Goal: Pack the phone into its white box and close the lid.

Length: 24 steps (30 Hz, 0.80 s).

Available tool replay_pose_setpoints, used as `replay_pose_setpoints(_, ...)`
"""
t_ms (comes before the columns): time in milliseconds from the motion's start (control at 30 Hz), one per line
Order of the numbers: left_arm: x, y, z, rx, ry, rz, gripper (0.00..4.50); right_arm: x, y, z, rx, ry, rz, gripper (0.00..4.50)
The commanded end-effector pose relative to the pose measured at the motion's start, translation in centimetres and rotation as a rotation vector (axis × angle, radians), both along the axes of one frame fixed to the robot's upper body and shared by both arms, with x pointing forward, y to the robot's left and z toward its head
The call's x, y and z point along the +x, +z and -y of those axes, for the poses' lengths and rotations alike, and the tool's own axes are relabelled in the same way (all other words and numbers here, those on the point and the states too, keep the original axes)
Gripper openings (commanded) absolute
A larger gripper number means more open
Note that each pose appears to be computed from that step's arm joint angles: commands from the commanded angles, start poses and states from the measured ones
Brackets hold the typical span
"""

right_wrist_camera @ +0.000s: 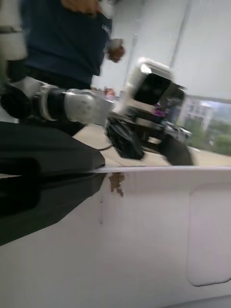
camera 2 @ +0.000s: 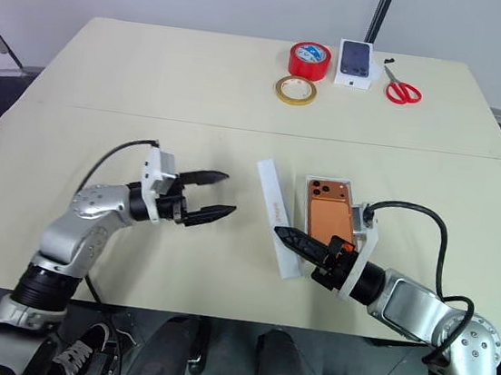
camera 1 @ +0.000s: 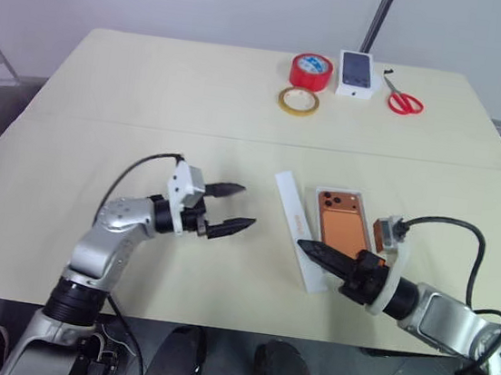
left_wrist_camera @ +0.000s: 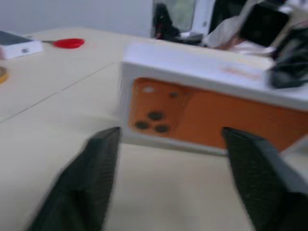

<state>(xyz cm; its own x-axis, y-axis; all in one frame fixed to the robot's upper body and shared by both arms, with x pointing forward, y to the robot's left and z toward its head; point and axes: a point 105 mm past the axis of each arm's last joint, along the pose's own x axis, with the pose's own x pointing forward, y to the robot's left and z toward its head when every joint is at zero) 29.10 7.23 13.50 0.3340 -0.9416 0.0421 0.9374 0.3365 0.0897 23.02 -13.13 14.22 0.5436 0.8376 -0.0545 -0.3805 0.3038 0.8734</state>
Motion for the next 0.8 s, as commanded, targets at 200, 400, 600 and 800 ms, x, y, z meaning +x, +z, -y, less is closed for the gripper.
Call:
replay_pose_setpoints(200,0.7,-1.7,5.9,0.009,-0.038,0.044,0.05,2.3,1.1,0.8,0.074,-0.093,0.002,0.00)
replay_pose_setpoints(400,3.4,-1.5,8.8,-0.033,0.012,0.042,0.05,4.3,-0.4,3.4,-0.004,-0.234,-0.024,0.00)
replay_pose_setpoints(600,3.4,-2.0,11.4,-0.026,-0.044,0.035,0.00,4.9,0.3,6.1,-0.047,-0.311,0.034,0.97)
replay_pose_setpoints(800,3.8,-2.2,13.3,-0.032,-0.070,0.021,0.00,4.4,2.0,9.1,-0.089,-0.348,0.122,3.90)
